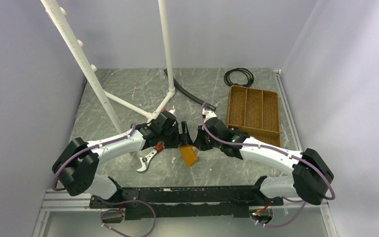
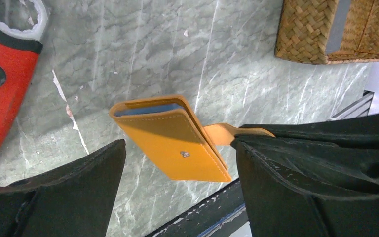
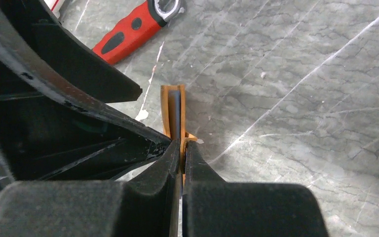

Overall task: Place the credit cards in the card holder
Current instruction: Open the card holder at the center of the board.

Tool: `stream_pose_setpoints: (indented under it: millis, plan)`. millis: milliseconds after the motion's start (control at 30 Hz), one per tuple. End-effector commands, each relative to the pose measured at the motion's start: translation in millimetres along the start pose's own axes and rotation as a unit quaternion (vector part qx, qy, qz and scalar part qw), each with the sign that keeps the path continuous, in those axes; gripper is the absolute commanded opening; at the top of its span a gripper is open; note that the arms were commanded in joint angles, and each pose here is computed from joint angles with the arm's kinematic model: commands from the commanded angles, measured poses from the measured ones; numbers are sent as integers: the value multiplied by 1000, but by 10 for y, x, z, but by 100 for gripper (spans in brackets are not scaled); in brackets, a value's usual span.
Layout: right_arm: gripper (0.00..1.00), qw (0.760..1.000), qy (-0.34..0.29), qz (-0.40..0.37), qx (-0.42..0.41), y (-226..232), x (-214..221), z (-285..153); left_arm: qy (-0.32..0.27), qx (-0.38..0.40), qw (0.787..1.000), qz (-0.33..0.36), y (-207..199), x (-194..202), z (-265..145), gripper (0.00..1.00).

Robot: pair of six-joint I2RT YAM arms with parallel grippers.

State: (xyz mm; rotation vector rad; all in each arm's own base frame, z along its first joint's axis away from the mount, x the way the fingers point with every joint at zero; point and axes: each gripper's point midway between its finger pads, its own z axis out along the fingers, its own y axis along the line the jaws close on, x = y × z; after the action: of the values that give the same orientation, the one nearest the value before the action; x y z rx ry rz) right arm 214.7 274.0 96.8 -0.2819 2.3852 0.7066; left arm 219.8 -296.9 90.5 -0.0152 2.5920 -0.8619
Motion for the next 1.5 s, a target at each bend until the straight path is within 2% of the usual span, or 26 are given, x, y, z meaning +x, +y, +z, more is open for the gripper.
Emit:
stream_pose_setpoints:
  millis: [0,267,367,633,867,967,1033,1067,1133,1233,1367,1467]
  plan:
    - [0,999,-32,5,-29,163,-196,-89,-5,-19,1000,5,9,-72,26,86]
    - [0,999,-36,9,-18,108,-186,-99,-4,-37,999,12,134,-10,-51,73]
    - [0,999,-33,8,-10,71,-158,-95,-3,-45,999,13,200,31,-101,65]
    - [0,999,-34,11,16,-39,-139,-110,-20,-18,1000,5,226,123,-272,52]
    - [0,998,-17,16,57,-211,-28,-40,2,-29,1000,-4,358,276,-219,28]
    - [0,990,9,-24,136,-493,16,-29,9,-46,999,7,435,308,-227,16]
    - [7,981,24,-55,185,-641,-10,-68,11,-47,999,22,453,309,-230,11]
    - [16,981,29,-67,182,-621,-28,-84,13,-47,998,29,449,308,-229,8]
    - [31,988,29,-76,131,-432,-56,-114,17,-40,998,40,411,297,-233,0]
    - [48,995,15,-79,56,-132,-144,-213,17,-28,998,51,342,266,-230,0]
    - [61,997,-9,-77,2,137,-272,-383,19,-25,998,49,328,270,-219,0]
    - [64,994,-11,-76,-82,548,-239,-453,16,-17,999,46,301,265,-219,0]
